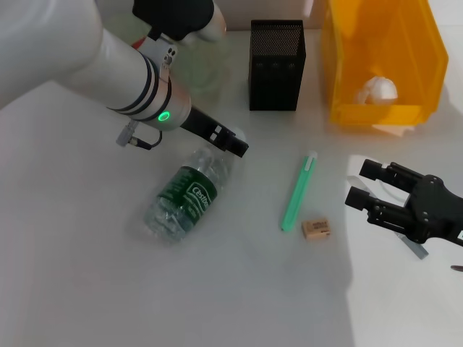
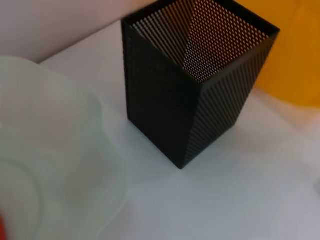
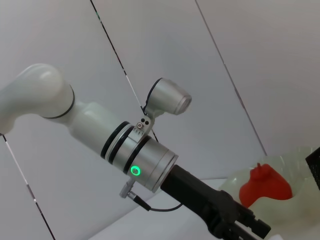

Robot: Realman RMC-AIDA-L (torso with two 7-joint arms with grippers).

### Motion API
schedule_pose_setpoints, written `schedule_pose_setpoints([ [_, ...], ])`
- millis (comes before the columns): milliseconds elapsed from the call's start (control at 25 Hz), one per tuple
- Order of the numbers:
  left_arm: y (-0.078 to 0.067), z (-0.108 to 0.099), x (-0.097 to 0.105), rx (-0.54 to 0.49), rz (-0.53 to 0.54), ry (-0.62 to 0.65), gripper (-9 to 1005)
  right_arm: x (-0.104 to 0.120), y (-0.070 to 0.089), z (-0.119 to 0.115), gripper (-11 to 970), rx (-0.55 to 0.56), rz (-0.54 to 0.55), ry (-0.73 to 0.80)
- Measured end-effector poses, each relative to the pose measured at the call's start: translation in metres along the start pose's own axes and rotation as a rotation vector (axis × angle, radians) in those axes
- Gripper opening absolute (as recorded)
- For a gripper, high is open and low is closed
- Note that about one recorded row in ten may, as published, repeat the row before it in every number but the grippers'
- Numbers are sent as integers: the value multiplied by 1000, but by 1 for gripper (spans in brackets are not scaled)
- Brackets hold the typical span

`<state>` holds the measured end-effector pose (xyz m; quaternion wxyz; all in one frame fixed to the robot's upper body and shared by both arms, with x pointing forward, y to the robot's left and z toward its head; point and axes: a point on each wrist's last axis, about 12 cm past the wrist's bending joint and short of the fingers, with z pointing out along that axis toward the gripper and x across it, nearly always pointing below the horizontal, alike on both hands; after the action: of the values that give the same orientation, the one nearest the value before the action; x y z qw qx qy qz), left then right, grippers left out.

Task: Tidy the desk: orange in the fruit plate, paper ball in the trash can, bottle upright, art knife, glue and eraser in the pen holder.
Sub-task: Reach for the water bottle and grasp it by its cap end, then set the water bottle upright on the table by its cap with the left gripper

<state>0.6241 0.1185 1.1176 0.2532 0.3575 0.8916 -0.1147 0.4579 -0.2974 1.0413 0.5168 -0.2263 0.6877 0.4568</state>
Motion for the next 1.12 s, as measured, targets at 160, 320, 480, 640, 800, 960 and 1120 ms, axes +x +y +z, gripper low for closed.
schedule_pose_setpoints([
  [160,-5,4,3,6,20,11,719,1,-2,2,755,9,3,4],
  [320,-11,8,4,9,42,0,714,2,-3,4,755,14,11,10],
  [480,-12,10,4,3,47,-11,709,4,-2,5,754,16,20,7],
  [640,-11,10,7,-1,49,-10,704,5,-2,4,754,20,22,7],
  [800,-12,9,7,-1,56,-21,614,6,-2,2,754,32,26,10],
  [960,-14,3,8,6,88,-51,474,7,-2,2,753,33,30,10],
  [1120,-19,-15,11,19,147,-135,440,7,-2,2,753,36,30,5],
])
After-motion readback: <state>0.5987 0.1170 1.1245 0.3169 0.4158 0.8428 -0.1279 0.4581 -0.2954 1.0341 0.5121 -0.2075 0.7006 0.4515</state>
